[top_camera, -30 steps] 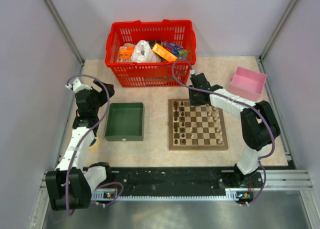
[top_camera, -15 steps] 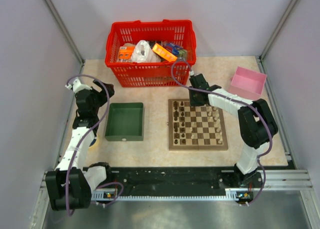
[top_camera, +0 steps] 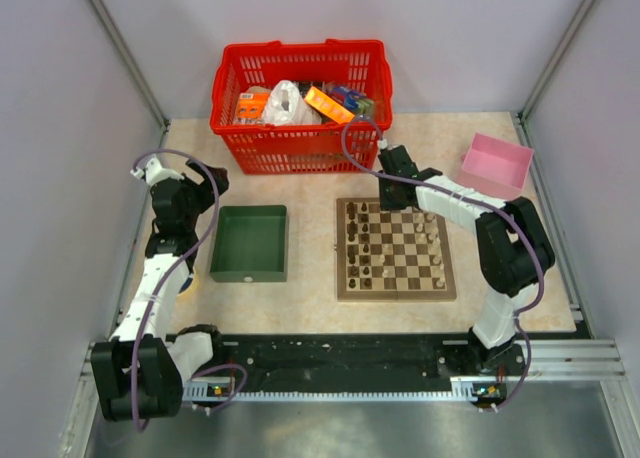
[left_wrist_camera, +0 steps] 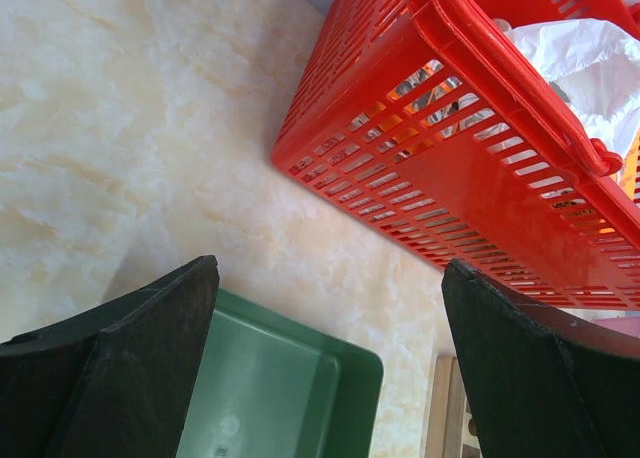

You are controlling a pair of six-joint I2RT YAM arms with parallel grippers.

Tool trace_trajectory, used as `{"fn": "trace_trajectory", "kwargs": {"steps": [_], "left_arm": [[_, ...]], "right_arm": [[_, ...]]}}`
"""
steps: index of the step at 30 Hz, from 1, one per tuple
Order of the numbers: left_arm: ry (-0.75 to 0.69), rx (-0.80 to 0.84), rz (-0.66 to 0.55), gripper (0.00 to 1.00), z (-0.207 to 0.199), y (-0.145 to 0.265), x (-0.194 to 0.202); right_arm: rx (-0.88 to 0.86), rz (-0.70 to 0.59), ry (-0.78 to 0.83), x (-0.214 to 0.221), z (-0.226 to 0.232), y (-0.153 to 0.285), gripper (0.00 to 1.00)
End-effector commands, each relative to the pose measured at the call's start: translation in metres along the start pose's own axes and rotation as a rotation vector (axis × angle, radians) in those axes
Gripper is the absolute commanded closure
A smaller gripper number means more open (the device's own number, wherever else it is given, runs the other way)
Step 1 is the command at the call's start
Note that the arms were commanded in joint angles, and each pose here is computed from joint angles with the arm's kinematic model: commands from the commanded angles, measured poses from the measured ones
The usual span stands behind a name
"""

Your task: Set up the chess pieces on the board

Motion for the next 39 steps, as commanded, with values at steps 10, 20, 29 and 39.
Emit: {"fn": "trace_trajectory", "kwargs": {"steps": [10,20,29,39], "left_arm": [[-0.009,0.022,-0.033,0.01,-0.005,-0.002,-0.013],[0.001,0.038,-0.039,0.01,-0.008,0.003,-0.013],[0.008,0.052,-0.047,0.01,-0.011,0.011,-0.014],[0.023,0.065,-0.04,0.01,-0.01,0.009,-0.009]], "right_arm": [[-0.041,-0.066,0.001,-0.021,0.009,0.026,0.87],[-0.043,-0.106,-0.008,-0.012,-0.006,0.067,0.87],[-0.001,-0.118,-0.027,0.014,-0.032,0.098,0.87],[0.047,-0.067,-0.075,0.055,-0.057,0.112,0.87]]}}
Point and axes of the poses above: each gripper's point midway between its finger pads, its own y axis back along the fingers, its own z axis along the line the jaws close on, x = y × z, the point moved 2 cm from there along y, back along the fingers, and after that the axes turned 8 degrees about -y, right-handed, at the moved point
